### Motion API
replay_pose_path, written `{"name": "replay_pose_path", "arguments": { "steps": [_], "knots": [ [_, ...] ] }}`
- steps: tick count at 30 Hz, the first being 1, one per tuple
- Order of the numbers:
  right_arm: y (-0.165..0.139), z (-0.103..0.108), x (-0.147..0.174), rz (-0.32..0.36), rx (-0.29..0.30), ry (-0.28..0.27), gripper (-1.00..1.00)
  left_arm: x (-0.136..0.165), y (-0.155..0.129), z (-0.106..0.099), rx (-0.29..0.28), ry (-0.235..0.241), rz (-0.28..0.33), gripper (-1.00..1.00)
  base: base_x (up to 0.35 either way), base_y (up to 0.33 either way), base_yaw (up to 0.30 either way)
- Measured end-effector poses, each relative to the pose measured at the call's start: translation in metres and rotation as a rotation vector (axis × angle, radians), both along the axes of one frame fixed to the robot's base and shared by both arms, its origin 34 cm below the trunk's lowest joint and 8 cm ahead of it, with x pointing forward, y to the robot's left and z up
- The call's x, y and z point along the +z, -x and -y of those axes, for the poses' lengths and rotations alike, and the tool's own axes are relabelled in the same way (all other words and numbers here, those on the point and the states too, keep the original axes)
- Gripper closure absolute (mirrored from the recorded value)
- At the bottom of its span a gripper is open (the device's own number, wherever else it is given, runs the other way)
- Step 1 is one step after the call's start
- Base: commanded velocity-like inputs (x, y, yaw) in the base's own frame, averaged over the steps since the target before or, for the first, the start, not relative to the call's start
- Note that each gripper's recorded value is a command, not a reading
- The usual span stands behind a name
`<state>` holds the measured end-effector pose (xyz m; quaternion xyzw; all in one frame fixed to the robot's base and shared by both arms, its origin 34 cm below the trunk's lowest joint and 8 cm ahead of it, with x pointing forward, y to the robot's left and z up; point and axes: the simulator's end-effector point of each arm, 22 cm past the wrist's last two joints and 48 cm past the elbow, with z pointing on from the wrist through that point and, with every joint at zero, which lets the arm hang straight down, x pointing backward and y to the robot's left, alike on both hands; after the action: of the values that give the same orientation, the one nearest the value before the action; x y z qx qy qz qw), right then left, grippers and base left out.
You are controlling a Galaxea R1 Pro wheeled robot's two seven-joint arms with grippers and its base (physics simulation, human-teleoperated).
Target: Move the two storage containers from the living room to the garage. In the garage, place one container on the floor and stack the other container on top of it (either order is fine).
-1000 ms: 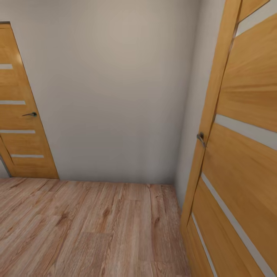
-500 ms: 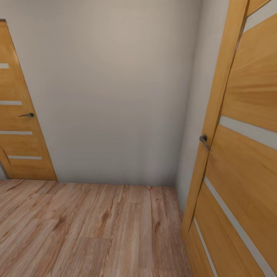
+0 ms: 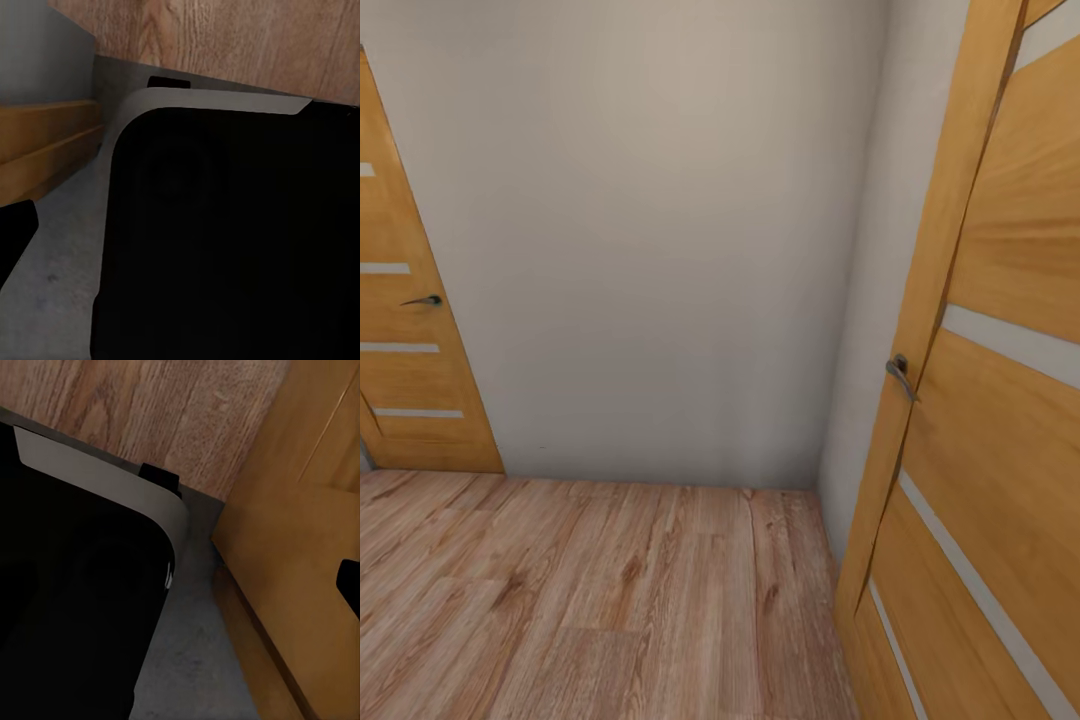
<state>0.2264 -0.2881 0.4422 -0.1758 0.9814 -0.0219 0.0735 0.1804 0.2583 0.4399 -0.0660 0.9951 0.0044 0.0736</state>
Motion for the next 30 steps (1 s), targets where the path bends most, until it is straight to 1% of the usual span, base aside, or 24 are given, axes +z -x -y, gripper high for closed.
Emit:
{"name": "replay_pose_path", "arguments": {
  "steps": [5,10,14,21,30],
  "knots": [
    [0.0,-0.0001,0.0,0.0,0.0,0.0,-1.0,0.0,0.0001,0.0001,0.001,0.0,0.0,-1.0,0.0,-0.007,0.0],
    [0.0,-0.0002,0.0,0.0,0.0,0.0,-1.0,0.0,0.0002,0.0003,-0.001,0.0,-0.001,-1.0,0.0,-0.16,0.0],
    [0.0,-0.0004,0.0,0.0,0.0,-0.001,-1.0,0.0,0.0001,-0.0007,0.0,-0.001,0.0,-1.0,0.0,-0.041,0.0],
    [0.0001,0.0,0.0,0.0,0.0,0.0,-1.0,-0.0001,0.0008,-0.0009,0.001,-0.001,-0.002,-1.0,0.0,-0.004,0.147],
    [0.0001,0.0001,0.0,0.001,0.0,-0.001,-1.0,-0.0001,0.001,-0.0009,0.001,-0.001,-0.002,-1.0,0.012,0.0,0.018]
  ]
}}
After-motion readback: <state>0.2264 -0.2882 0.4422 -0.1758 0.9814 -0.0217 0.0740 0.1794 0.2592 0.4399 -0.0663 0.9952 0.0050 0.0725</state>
